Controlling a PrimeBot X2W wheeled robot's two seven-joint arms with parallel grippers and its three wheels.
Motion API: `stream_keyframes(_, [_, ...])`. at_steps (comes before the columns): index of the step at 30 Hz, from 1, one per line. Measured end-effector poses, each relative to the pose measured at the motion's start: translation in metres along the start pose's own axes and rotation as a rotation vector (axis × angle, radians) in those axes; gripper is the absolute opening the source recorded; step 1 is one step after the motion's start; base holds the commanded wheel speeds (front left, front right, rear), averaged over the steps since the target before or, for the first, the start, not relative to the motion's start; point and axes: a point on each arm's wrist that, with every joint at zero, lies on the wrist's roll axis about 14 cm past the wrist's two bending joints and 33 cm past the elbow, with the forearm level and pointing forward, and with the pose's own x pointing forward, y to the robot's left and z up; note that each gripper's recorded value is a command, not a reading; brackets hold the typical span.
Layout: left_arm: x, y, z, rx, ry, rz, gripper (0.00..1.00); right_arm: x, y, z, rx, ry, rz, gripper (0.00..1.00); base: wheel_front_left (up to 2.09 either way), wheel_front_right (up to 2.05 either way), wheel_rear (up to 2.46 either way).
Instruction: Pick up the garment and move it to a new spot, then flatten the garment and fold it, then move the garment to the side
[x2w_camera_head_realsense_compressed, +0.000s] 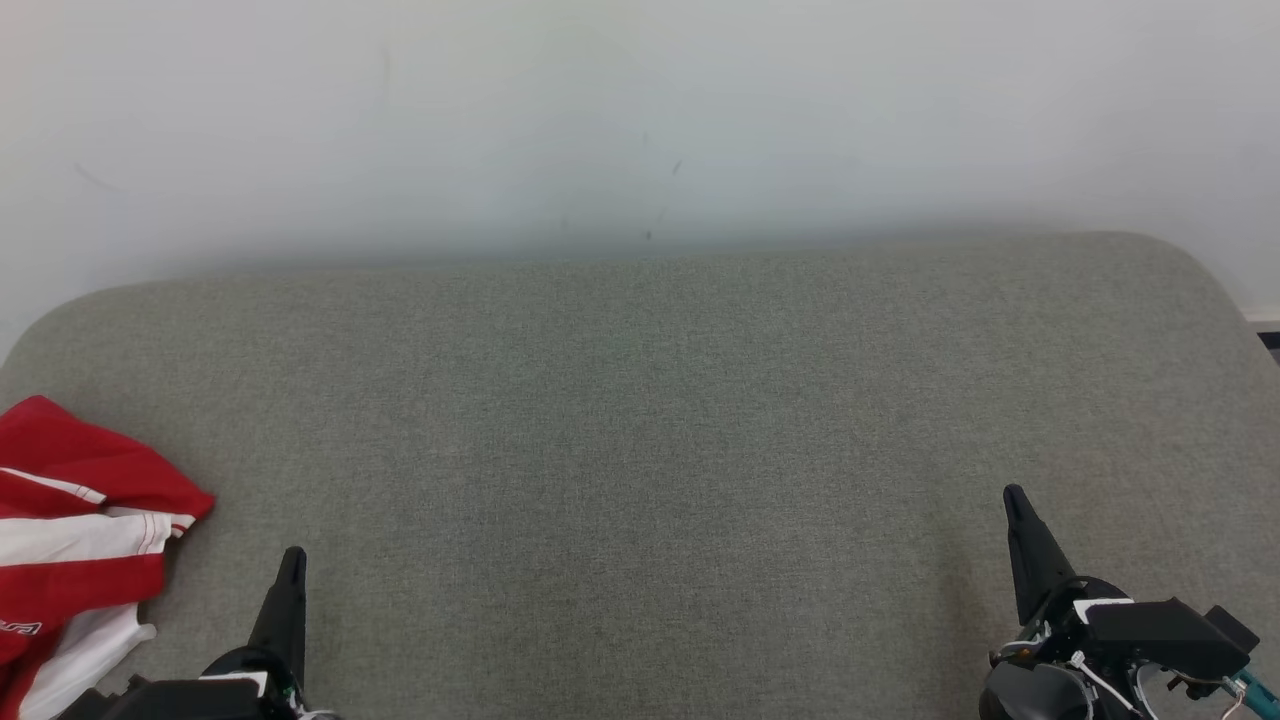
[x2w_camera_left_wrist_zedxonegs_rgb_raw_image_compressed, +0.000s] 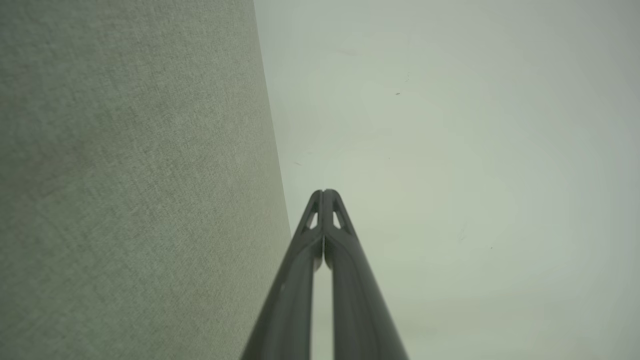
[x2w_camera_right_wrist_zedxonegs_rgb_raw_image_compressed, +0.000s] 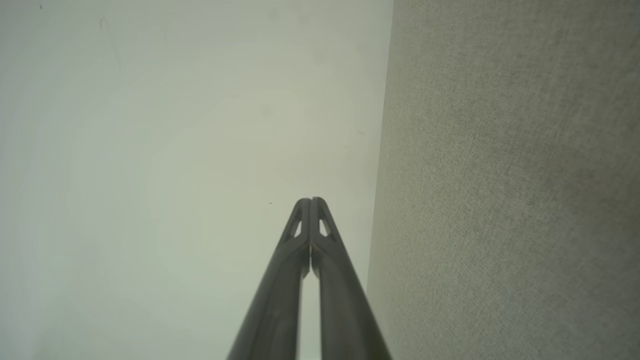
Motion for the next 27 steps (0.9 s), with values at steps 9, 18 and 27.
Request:
stream_keyframes(9, [0.0000,0.0000,0.0000,0.000,0.000,0.000,0.00,0.0000,0.0000,0.0000,0.000,0.000,0.000,0.00,0.00,0.00,0.00])
stream_keyframes(18, [0.0000,0.0000,0.0000,0.000,0.000,0.000,0.00,0.0000,0.0000,0.0000,0.000,0.000,0.000,0.00,0.00,0.00,0.00])
stream_keyframes(27, [0.0000,0.0000,0.0000,0.000,0.000,0.000,0.00,0.0000,0.0000,0.0000,0.000,0.000,0.000,0.00,0.00,0.00,0.00])
